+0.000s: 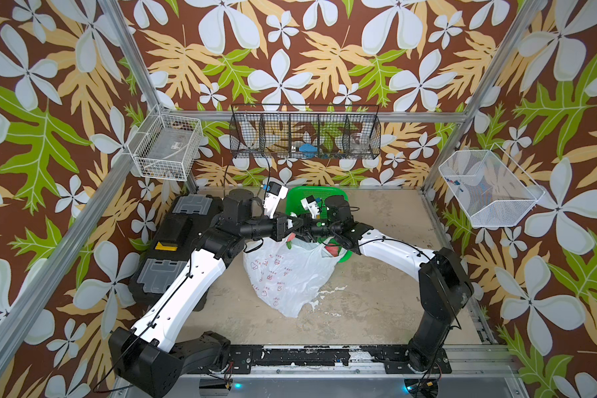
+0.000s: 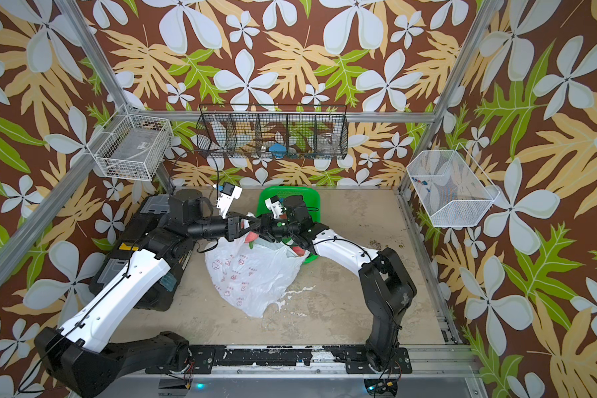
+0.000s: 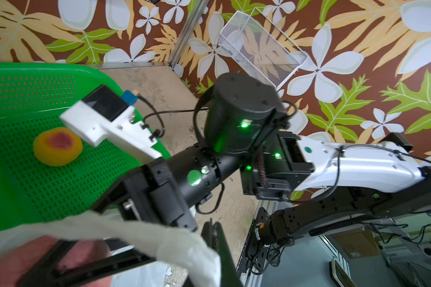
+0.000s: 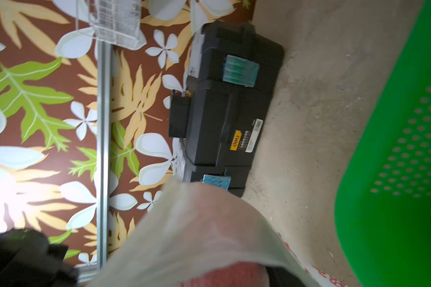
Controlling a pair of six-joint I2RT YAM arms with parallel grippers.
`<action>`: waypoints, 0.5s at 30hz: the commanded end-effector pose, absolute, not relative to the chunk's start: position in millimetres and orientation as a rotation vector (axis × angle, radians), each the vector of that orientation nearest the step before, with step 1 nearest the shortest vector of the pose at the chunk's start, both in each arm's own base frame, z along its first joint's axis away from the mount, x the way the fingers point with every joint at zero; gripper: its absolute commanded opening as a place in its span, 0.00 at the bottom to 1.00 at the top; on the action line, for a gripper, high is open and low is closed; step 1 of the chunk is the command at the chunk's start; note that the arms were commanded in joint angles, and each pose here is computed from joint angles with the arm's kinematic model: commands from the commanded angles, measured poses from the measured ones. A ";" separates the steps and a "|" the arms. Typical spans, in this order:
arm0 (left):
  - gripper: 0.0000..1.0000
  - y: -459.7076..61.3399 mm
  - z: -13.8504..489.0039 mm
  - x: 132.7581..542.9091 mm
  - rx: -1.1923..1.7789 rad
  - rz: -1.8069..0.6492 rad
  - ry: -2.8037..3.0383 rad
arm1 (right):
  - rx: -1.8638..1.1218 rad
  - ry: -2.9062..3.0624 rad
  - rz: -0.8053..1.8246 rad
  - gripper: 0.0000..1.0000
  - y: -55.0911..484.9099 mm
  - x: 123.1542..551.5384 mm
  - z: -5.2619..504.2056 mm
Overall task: Place the peach into a plastic bag & tie a knot
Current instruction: Place the peach in the plastic bag.
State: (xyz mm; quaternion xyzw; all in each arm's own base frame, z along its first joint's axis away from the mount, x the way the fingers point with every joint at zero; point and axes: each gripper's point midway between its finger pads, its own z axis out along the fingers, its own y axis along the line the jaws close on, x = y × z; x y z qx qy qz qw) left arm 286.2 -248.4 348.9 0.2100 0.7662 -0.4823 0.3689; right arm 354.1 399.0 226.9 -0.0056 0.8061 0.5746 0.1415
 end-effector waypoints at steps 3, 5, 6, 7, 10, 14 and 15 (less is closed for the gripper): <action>0.00 -254.4 376.9 269.8 0.603 -1.344 1.846 | 0.172 2.415 1.410 0.11 385.8 367.6 182.3; 0.00 -253.2 375.5 268.8 0.606 -1.333 1.851 | 0.200 2.434 1.375 0.12 379.8 361.2 172.2; 0.00 -252.9 373.8 268.4 0.602 -1.333 1.855 | 0.220 2.422 1.388 0.12 377.6 358.9 173.1; 0.00 -252.2 372.3 268.3 0.598 -1.329 1.857 | 0.234 2.419 1.365 0.13 373.2 358.8 174.1; 0.00 -246.0 364.3 277.3 0.559 -1.248 1.880 | 0.130 2.438 1.274 0.17 377.3 348.1 184.2; 0.00 -239.1 367.2 287.5 0.514 -1.169 1.883 | -0.063 2.502 1.192 0.51 399.0 318.2 179.8; 0.00 -236.6 369.4 289.8 0.497 -1.159 1.881 | -0.092 2.524 1.193 0.60 401.7 314.5 177.0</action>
